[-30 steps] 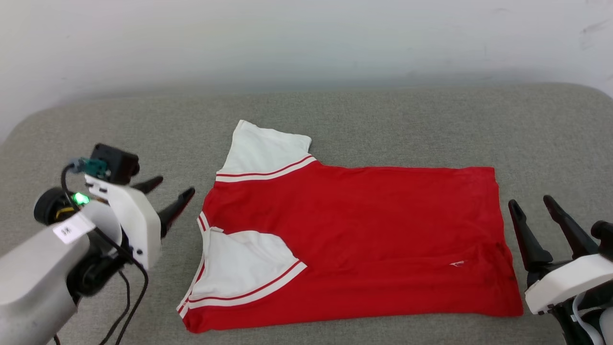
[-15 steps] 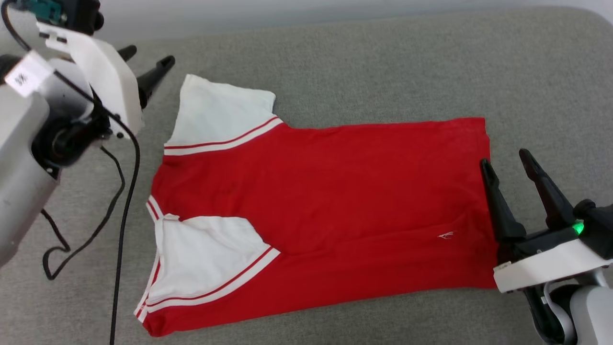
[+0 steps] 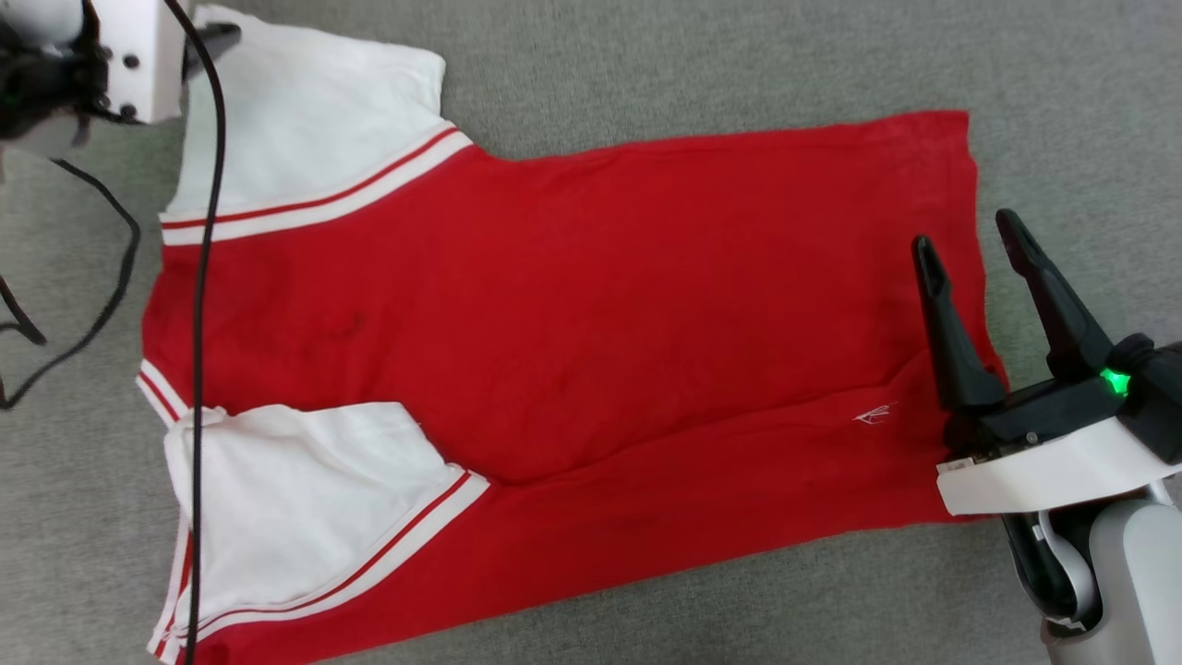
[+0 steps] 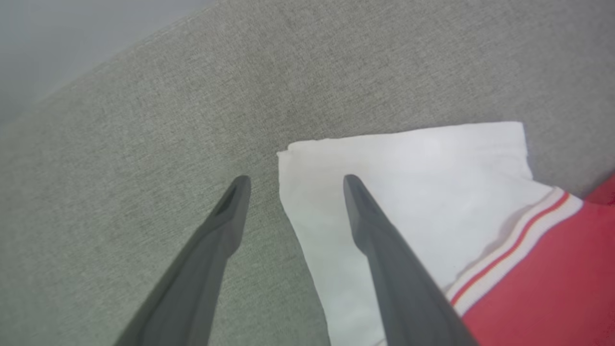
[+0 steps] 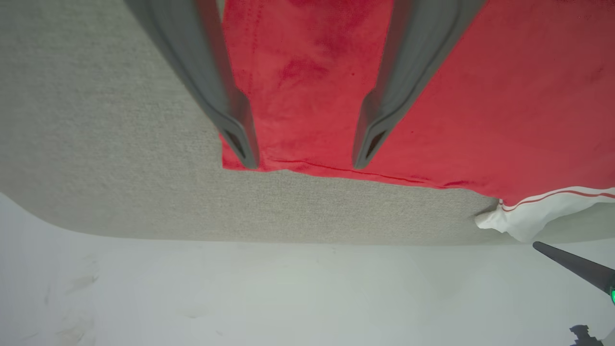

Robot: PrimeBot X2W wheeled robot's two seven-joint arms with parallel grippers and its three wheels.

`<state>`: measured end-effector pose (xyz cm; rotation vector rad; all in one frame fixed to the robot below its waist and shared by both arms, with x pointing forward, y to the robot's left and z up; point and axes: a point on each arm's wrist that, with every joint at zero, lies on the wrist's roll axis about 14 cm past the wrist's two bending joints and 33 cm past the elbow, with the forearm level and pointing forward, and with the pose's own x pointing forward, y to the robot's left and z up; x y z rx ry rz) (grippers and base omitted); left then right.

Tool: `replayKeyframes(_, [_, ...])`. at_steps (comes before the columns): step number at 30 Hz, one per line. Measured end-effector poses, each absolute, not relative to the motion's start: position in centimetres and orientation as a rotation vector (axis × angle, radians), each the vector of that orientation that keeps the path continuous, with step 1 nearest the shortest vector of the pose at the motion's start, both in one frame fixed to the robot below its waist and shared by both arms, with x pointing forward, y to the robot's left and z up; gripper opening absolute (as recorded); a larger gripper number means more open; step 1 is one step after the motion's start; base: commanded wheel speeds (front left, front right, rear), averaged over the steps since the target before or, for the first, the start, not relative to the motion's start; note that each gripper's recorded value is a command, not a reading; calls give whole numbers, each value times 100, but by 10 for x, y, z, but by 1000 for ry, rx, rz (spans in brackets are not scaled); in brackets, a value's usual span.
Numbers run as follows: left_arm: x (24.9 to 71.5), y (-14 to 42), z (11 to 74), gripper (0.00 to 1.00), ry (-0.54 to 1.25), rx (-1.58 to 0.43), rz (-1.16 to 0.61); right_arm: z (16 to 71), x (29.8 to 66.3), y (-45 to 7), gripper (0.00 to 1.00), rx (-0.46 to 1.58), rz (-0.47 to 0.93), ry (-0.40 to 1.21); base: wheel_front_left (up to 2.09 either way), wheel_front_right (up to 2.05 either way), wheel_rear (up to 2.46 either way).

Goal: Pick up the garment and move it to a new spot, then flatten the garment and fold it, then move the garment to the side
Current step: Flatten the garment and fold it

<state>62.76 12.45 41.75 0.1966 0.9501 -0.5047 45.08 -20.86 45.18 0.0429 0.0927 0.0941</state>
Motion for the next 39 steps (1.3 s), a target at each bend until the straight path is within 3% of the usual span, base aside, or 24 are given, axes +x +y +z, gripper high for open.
replayKeyframes(12, [621, 123, 367, 99, 1084, 259, -539, 436, 461, -211, 100, 30, 93, 105, 0, 0, 0])
replayKeyframes(13, [620, 124, 366, 44, 1087, 261, -539, 438, 462, -211, 100, 29, 93, 99, 0, 0, 0])
replayKeyframes(14, [620, 124, 366, 14, 1087, 262, -539, 439, 462, -211, 100, 28, 93, 94, 0, 0, 0])
replayKeyframes(15, [619, 124, 366, 0, 1084, 262, -541, 441, 463, -211, 100, 29, 93, 89, 0, 0, 0])
replayKeyframes(28, [617, 114, 408, 0, 891, 286, -574, 500, 491, -239, 100, -64, 99, 22, 0, 0, 0])
replayKeyframes(39, [582, 100, 450, 0, 702, 332, -668, 466, 499, -268, 100, -154, 172, 584, 0, 0, 0])
